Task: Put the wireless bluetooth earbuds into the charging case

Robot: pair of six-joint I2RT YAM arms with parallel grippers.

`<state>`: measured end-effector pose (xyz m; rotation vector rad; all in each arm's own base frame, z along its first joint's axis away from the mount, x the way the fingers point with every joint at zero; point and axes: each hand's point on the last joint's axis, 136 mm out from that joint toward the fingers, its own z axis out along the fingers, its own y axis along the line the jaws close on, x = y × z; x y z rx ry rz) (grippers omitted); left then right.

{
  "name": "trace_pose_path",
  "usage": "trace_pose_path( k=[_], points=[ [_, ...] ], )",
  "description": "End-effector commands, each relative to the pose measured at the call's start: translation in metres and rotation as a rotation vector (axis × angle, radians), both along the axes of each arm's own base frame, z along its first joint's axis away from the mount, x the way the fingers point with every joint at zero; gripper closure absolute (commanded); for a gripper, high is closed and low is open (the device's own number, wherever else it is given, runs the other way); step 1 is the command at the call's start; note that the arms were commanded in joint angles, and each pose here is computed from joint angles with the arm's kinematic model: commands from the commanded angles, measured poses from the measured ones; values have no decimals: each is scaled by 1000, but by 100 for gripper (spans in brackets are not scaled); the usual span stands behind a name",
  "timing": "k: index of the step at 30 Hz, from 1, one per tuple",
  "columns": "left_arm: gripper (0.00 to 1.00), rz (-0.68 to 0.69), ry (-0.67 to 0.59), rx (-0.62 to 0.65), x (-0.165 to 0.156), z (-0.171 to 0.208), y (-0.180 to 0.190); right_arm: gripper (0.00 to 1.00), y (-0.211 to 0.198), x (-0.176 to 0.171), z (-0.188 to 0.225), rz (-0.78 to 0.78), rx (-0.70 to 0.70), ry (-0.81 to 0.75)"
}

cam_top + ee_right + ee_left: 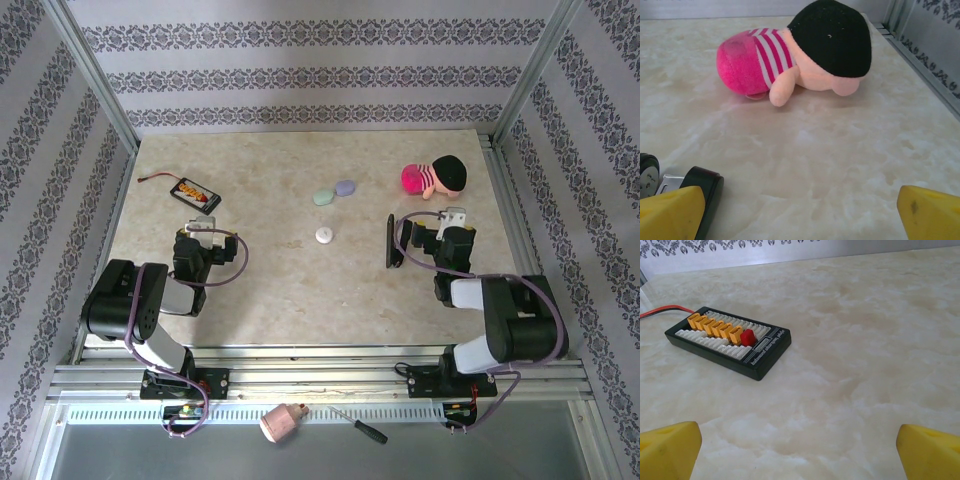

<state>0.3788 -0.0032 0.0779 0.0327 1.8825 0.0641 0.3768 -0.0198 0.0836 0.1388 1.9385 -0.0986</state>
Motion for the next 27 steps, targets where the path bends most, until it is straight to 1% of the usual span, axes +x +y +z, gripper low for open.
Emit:
trace_pose_path(
  k=[1,4,8,12,27],
  points=[
    [1,1,-37,-10,14,16,2,2,7,10,22,42,30,-128],
    [1,3,17,-14,20,11,3,2,5,13,21,32,35,-109],
    [1,44,36,-44,22,9,13,2,6,15,21,40,35,-105],
    [1,60,28,-41,22,10,16,2,6,15,21,39,33,-103],
    [1,49,31,-41,22,10,14,2,6,15,21,39,31,-103]
  ],
)
